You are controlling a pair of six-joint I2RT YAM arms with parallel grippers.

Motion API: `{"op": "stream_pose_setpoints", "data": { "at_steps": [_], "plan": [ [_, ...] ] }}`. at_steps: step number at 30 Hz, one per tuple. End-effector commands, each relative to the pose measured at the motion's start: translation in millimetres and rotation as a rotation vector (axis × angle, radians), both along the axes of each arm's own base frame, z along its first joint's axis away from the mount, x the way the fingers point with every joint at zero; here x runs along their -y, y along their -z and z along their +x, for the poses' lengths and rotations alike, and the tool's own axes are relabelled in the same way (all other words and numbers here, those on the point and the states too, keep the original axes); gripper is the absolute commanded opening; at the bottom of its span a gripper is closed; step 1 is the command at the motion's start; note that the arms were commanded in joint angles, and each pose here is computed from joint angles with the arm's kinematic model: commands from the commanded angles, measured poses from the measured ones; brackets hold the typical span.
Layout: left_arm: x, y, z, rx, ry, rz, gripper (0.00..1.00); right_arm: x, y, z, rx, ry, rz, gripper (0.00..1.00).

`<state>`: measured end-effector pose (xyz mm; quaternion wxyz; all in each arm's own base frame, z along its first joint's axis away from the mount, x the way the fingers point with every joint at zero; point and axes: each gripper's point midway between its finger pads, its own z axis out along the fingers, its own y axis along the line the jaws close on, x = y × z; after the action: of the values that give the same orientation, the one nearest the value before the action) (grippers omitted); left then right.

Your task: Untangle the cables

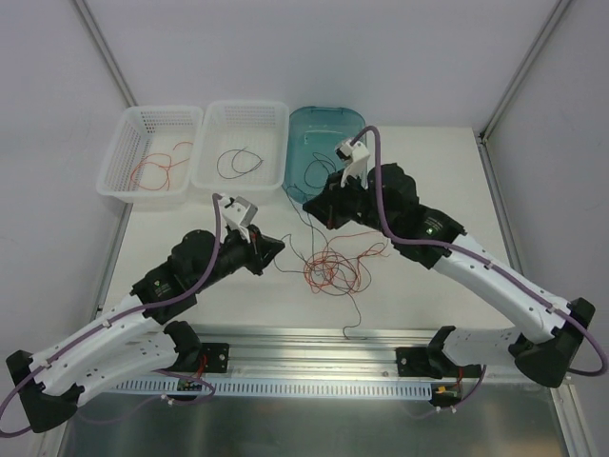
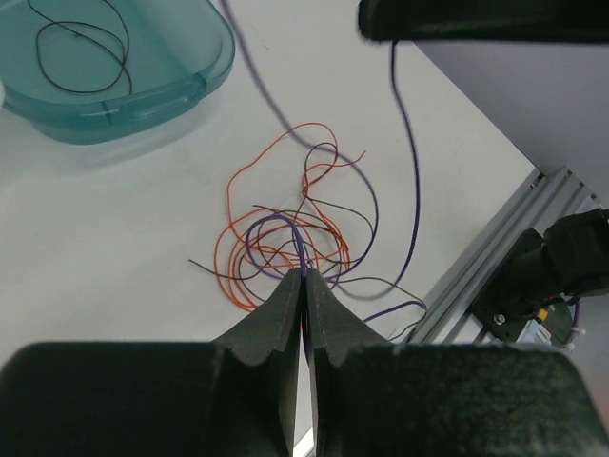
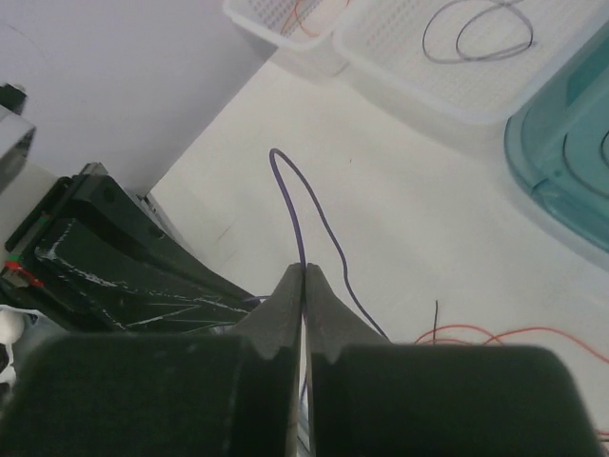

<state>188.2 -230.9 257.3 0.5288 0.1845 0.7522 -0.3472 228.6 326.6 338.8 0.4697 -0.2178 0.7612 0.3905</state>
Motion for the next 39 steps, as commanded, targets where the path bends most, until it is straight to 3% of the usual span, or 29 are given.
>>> {"op": "stream_pose_setpoints", "data": {
  "at_steps": [1, 10, 18, 30, 39],
  "plan": [
    [22.2, -14.3, -0.1, 0.047, 0.075, -0.108, 0.05, -21.8, 21.3, -8.2, -0.1, -0.06, 0.059, 0.01],
    [35.9, 34.6, 13.5, -0.066, 0.037, -0.081, 0.11, -47.4, 74.7, -23.5, -0.199, -0.123, -0.007, 0.01],
    [29.5, 59.0, 7.1, -0.138, 0.009, -0.107, 0.15, -50.6, 94.4, -19.9, -0.207, -0.107, -0.039, 0.01],
    [2.0, 61.9, -2.7, -0.12, -0.068, -0.216, 0.18, -53.6, 122.5, -14.7, -0.243, -0.091, -0.089, 0.01],
    [11.7, 65.8, -4.4, -0.139, -0.03, -0.219, 0.32, -58.9, 121.0, -18.5, -0.254, -0.111, -0.077, 0.01]
  ]
}}
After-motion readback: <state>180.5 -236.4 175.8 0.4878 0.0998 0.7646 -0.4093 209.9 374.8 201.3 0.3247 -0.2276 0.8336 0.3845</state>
